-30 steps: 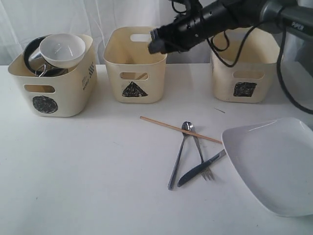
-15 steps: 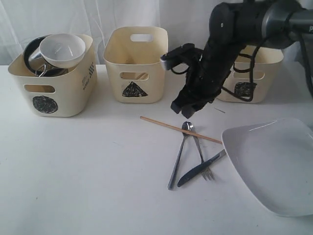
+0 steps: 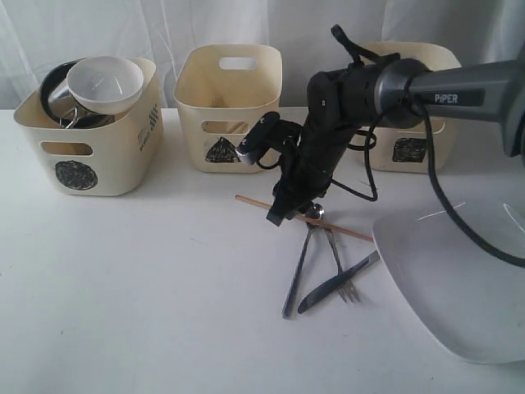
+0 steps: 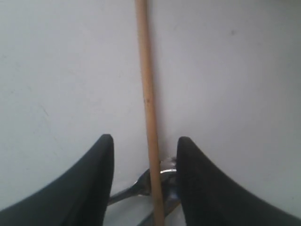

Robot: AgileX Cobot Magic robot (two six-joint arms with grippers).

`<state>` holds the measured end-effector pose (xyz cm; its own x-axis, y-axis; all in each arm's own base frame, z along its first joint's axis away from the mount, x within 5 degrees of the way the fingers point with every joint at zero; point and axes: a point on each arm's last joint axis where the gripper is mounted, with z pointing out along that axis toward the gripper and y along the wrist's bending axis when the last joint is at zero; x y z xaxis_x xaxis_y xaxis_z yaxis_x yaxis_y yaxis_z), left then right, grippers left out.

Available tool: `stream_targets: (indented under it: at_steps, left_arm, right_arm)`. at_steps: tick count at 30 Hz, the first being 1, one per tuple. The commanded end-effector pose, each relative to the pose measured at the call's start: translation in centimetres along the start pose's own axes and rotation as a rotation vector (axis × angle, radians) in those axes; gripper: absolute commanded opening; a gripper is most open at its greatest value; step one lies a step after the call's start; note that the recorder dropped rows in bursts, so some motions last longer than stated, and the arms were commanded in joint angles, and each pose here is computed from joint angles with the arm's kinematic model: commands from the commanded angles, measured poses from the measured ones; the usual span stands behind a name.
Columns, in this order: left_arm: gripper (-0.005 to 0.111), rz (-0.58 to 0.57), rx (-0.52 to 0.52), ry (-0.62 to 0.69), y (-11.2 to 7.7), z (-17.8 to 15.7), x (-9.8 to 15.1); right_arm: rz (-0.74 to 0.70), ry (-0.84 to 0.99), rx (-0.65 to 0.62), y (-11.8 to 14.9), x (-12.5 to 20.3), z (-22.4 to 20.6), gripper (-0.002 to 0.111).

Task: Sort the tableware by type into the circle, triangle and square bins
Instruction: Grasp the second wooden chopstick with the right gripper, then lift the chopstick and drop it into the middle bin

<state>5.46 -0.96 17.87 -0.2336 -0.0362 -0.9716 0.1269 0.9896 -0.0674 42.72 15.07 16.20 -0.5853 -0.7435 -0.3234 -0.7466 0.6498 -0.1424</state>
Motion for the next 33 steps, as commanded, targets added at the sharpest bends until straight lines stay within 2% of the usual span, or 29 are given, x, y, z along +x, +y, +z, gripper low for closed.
stream_targets:
  at_steps: [1, 14, 16, 20, 22, 27, 33]
  left_arm:
    - [0.000, -0.005, 0.000, -0.004, 0.0, 0.0, 0.0]
    - [0.000, -0.005, 0.000, -0.004, 0.0, 0.0, 0.0]
    - [0.000, -0.005, 0.000, -0.004, 0.0, 0.0, 0.0]
    - [0.000, -0.005, 0.000, -0.004, 0.0, 0.0, 0.0]
    - [0.000, -0.005, 0.000, -0.004, 0.0, 0.0, 0.0]
    - [0.000, -0.005, 0.000, -0.004, 0.0, 0.0, 0.0]
    - [0.000, -0.003, 0.000, -0.004, 0.0, 0.0, 0.0]
  right_arm:
    - [-0.038, -0.007, 0.009, -0.5, -0.7, 0.8, 0.041]
    - [-0.033, 0.076, -0.051, -0.1, 0.0, 3.0, 0.040]
    - [-0.022, 0.088, -0.072, 0.1, 0.1, 3.2, 0.035]
    - [0.040, 0.061, -0.132, 0.6, -0.2, 2.7, 0.008]
    - [0.086, 0.024, -0.164, 0.9, -0.7, 2.1, 0.000]
    - [0.235, -0.048, -0.224, 1.3, -1.7, 0.3, 0.000]
    - [0.406, -0.196, -0.363, 1.2, -2.3, -4.7, 0.000]
